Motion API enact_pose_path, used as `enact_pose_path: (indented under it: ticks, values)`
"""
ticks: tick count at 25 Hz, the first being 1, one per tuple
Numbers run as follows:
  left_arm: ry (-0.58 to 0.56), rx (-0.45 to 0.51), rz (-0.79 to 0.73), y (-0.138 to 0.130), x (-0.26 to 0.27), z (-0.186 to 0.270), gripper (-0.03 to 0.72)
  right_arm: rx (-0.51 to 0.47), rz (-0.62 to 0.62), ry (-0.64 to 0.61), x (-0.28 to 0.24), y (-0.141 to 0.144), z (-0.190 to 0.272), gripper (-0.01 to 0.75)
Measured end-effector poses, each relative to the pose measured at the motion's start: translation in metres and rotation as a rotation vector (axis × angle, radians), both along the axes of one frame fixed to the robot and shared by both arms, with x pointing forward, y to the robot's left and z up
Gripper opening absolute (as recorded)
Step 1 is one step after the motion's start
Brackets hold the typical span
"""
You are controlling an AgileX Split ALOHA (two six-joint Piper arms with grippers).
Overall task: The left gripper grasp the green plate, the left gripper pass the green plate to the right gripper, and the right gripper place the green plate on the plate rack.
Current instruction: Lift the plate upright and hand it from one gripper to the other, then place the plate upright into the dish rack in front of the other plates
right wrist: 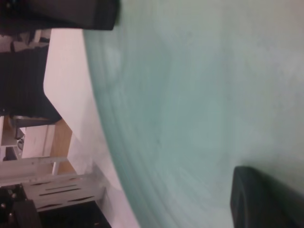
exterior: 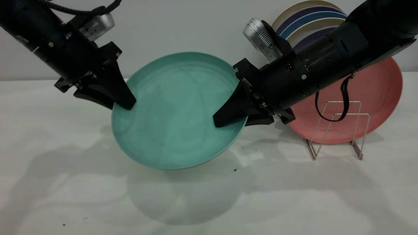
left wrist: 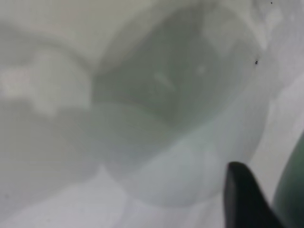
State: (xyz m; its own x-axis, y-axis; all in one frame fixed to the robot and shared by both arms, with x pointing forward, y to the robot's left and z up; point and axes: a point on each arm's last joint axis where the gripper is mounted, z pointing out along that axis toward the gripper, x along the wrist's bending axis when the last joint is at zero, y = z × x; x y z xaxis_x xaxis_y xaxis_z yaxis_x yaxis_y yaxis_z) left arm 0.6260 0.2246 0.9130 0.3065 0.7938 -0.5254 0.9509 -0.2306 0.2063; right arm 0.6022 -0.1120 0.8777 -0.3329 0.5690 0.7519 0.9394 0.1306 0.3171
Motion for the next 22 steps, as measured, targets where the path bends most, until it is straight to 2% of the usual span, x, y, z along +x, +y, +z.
enact_pose_path:
  ticks: [2,5,8,11,15,18,22]
  values:
    - [0.022,-0.006,-0.020,0.000,-0.003,0.000,0.420,0.001,0.000,0.000,0.000,-0.001,0.000,0.102]
    - [0.047,-0.017,-0.055,-0.001,-0.008,0.007,0.576,-0.019,0.023,-0.022,0.001,-0.006,0.002,0.102]
    - [0.049,-0.019,-0.089,-0.001,-0.013,0.020,0.643,-0.079,0.048,-0.094,0.004,-0.020,0.013,0.102]
    - [0.012,-0.011,-0.116,0.000,-0.019,0.041,0.645,-0.164,0.047,-0.203,0.011,-0.041,0.034,0.102]
    - [-0.061,-0.003,-0.132,0.001,-0.028,0.075,0.602,-0.298,0.084,-0.391,0.013,-0.072,0.072,0.102]
    - [-0.118,-0.004,-0.132,0.001,-0.033,0.096,0.574,-0.431,0.208,-0.643,0.004,-0.088,0.118,0.102]
    - [-0.155,-0.002,-0.128,0.002,-0.037,0.107,0.565,-0.684,0.449,-0.991,-0.013,-0.104,0.168,0.102]
